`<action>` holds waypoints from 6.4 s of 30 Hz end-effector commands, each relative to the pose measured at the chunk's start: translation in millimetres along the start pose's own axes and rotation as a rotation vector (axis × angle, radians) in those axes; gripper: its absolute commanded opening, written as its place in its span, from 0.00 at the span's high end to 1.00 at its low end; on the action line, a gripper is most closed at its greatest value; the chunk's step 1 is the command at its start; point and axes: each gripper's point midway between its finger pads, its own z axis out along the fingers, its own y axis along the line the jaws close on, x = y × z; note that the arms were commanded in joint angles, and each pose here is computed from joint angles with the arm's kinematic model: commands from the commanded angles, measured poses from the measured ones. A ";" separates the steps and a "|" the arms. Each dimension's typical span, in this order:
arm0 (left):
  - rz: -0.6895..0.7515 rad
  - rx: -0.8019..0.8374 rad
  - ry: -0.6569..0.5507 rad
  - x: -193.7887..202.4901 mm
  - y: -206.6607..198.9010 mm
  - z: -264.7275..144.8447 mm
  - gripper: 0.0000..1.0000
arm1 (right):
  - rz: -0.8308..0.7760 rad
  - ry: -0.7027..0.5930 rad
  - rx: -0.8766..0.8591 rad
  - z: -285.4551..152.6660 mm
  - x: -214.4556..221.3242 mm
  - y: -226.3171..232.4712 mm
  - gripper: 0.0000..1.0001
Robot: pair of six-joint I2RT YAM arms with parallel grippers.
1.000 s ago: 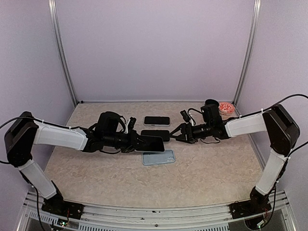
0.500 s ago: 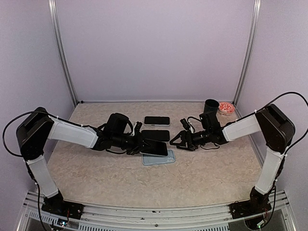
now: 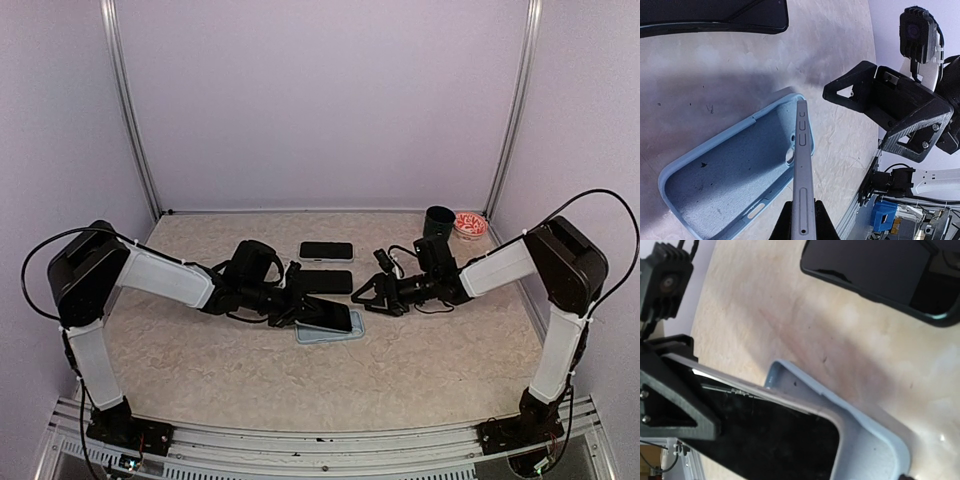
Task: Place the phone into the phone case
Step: Install the phone on the phone case.
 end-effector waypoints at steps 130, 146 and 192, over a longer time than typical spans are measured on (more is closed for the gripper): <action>-0.239 -0.003 0.101 52.4 66.4 48.4 1.00 | -0.040 0.180 0.021 45.0 86.9 8.7 0.16; -0.188 0.160 0.030 30.9 33.1 23.4 1.00 | -0.013 0.109 0.001 13.2 60.6 6.8 0.14; -0.102 0.424 0.007 30.6 -31.0 3.1 1.00 | 0.076 0.138 -0.238 21.1 68.6 25.9 0.26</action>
